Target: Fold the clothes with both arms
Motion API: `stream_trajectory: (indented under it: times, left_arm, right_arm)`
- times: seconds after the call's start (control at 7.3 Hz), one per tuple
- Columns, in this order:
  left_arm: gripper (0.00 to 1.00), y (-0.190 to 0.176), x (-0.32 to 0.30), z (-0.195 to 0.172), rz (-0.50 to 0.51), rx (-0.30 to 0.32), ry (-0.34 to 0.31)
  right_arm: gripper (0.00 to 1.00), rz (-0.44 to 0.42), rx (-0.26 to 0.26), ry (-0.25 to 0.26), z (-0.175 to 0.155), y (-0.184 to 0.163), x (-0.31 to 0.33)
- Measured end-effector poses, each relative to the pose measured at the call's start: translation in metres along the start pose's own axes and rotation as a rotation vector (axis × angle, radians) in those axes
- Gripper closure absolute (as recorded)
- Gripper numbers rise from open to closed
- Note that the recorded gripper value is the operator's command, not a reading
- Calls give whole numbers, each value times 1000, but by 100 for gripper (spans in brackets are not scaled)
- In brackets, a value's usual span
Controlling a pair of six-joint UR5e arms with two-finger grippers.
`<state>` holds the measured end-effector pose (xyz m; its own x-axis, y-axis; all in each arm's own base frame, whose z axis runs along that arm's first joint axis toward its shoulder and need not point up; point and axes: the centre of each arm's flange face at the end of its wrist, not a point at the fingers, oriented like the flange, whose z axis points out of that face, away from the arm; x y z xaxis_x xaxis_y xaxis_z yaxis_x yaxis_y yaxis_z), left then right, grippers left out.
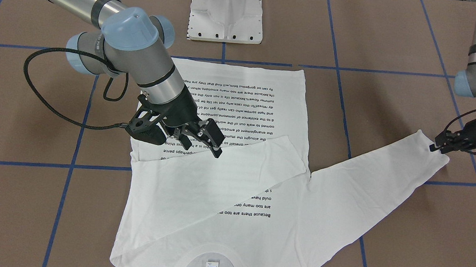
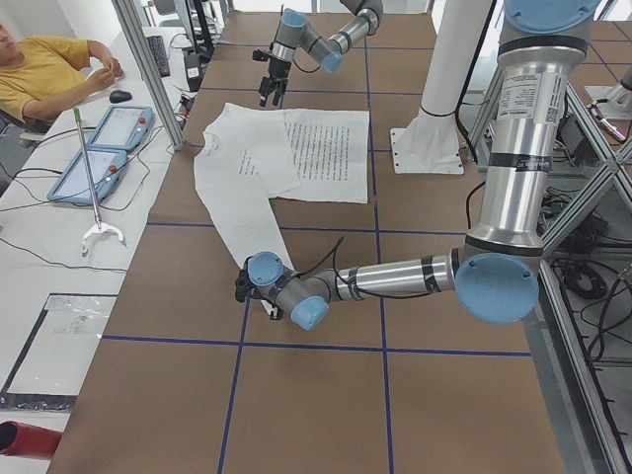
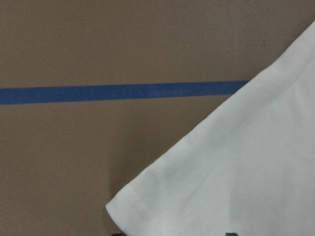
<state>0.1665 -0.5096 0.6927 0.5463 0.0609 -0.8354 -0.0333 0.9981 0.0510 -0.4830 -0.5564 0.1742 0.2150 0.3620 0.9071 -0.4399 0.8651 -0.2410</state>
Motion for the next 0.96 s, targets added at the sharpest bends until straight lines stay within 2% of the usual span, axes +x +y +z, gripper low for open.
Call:
stream_trajectory:
  times: [0.14,0.41,0.69,0.96]
  left_arm:
    - [38,1,-1,0,1,0,-1]
    - [38,2,-1,-2,3,6,-4]
    - [41,-1,-4,-2,4,31,-39]
    - [74,-2,-5,-2,3,43,-55]
  right_arm:
    - [1,0,-1,1,1,1,0]
    - [1,0,-3,2,2,3,1]
    - [1,0,-2,4,3,4,2]
    - [1,0,-2,4,3,4,3]
